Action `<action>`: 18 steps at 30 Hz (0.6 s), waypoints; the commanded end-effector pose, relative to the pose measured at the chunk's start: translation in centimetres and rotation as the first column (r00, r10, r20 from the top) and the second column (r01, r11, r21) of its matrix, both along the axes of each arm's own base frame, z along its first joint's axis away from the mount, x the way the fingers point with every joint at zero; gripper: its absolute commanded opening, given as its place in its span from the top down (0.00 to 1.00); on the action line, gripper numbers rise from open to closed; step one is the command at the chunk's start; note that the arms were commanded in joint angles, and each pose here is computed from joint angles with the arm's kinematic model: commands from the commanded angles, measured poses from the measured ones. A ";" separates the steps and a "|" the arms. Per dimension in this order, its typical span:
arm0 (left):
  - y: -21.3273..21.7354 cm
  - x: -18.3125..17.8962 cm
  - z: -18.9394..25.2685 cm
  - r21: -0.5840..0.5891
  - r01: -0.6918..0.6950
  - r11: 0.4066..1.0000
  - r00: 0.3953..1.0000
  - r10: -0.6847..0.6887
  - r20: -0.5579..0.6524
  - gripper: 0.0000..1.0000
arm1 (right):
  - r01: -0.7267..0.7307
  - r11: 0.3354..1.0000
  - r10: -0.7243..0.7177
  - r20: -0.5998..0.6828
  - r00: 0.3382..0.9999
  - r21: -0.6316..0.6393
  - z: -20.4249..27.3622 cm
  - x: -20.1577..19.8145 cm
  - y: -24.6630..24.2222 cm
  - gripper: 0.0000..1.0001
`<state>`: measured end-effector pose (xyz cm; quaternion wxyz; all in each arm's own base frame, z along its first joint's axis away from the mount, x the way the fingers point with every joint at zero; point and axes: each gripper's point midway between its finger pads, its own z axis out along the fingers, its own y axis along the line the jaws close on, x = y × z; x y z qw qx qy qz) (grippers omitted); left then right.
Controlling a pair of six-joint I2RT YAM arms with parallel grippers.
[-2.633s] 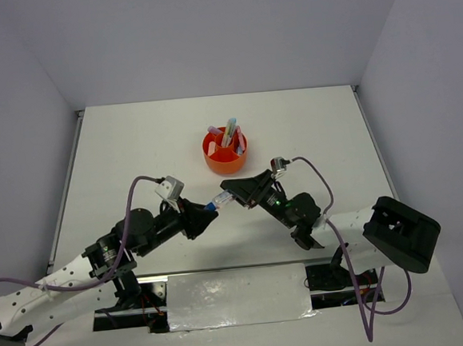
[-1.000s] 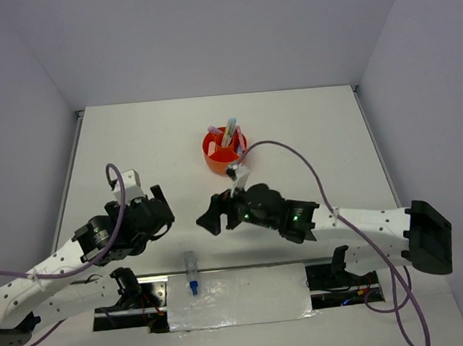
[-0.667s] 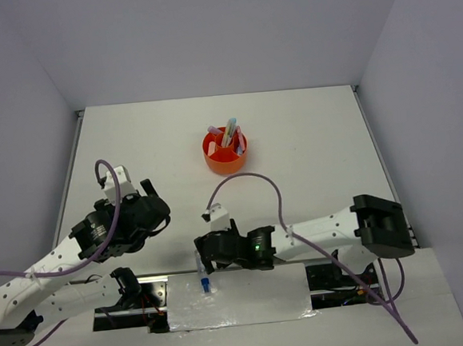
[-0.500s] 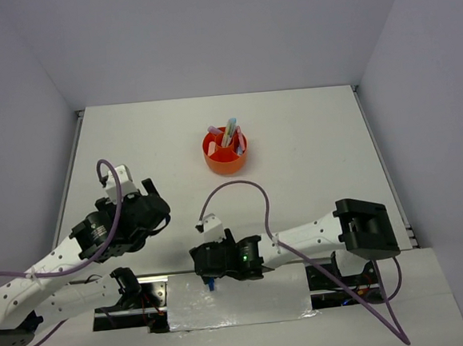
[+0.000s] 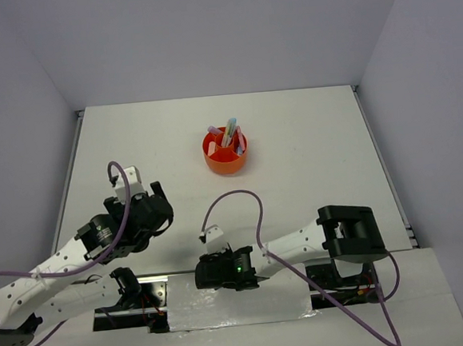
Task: Sort the stationery into containers
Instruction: Pick up the stationery from the corner of the board.
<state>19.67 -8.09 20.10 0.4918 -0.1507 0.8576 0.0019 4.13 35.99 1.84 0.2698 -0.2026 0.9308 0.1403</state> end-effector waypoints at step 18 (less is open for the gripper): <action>-11.3 -3.2 1.2 -0.320 0.596 0.736 0.799 -0.585 0.142 0.01 | -0.711 0.684 0.611 0.405 0.680 0.162 13.9 2.9 0.2 1.00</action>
